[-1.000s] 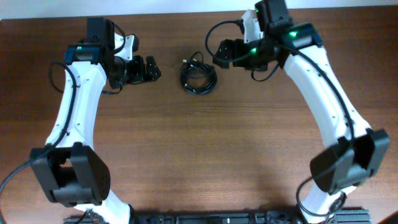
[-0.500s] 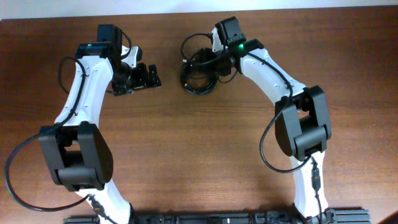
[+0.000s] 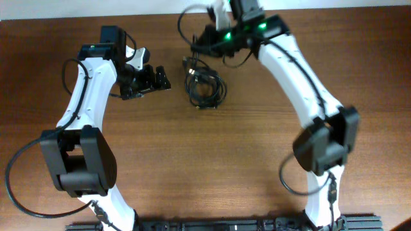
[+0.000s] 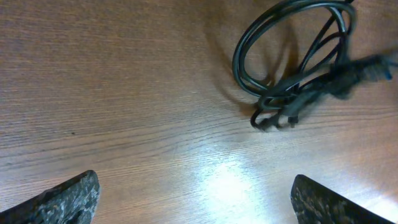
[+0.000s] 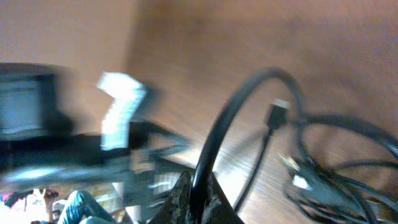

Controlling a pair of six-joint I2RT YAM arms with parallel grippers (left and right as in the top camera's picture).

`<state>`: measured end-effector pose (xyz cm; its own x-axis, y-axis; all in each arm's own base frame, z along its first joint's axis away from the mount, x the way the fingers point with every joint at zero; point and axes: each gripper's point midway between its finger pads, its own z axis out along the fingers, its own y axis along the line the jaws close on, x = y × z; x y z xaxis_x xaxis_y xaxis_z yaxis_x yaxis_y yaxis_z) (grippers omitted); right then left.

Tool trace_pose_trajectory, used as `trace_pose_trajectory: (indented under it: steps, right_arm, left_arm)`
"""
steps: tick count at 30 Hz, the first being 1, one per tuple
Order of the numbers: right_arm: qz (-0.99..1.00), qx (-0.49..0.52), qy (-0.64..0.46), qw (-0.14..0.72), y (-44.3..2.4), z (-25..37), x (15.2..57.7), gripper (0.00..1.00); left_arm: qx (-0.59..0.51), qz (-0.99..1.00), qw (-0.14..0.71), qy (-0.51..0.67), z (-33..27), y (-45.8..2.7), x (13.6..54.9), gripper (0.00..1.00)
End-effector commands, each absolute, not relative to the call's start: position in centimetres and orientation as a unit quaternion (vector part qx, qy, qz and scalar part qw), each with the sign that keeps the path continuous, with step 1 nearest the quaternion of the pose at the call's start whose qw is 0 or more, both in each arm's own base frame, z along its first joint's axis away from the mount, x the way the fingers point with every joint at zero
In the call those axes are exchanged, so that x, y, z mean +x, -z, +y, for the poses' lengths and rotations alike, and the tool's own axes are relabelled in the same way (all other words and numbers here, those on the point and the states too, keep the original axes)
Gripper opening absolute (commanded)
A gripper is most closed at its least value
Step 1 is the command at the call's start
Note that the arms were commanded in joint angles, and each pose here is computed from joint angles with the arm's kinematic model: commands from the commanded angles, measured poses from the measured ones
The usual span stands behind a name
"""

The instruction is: Untangle cables

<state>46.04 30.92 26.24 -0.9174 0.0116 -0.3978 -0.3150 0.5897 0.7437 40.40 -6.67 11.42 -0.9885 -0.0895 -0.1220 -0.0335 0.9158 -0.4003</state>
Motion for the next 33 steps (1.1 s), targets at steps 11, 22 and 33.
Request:
trace_pose_trajectory:
  steps: [11,22,33]
  right_arm:
    - [0.719,-0.168,-0.478,0.475,-53.8,26.7,39.0,0.04]
    - [0.607,-0.177,-0.51,0.583,-65.2,24.0,32.5,0.04]
    - [0.776,-0.088,-0.421,0.462,-53.3,24.8,36.8,0.04]
  left_arm:
    - [-0.034,0.975,0.06,0.213,-7.1,-11.4,40.3,0.99]
    - [-0.035,0.97,0.039,0.236,-7.8,-11.7,39.3,0.99]
    - [0.014,0.917,0.035,0.397,-12.5,-15.2,38.5,0.99]
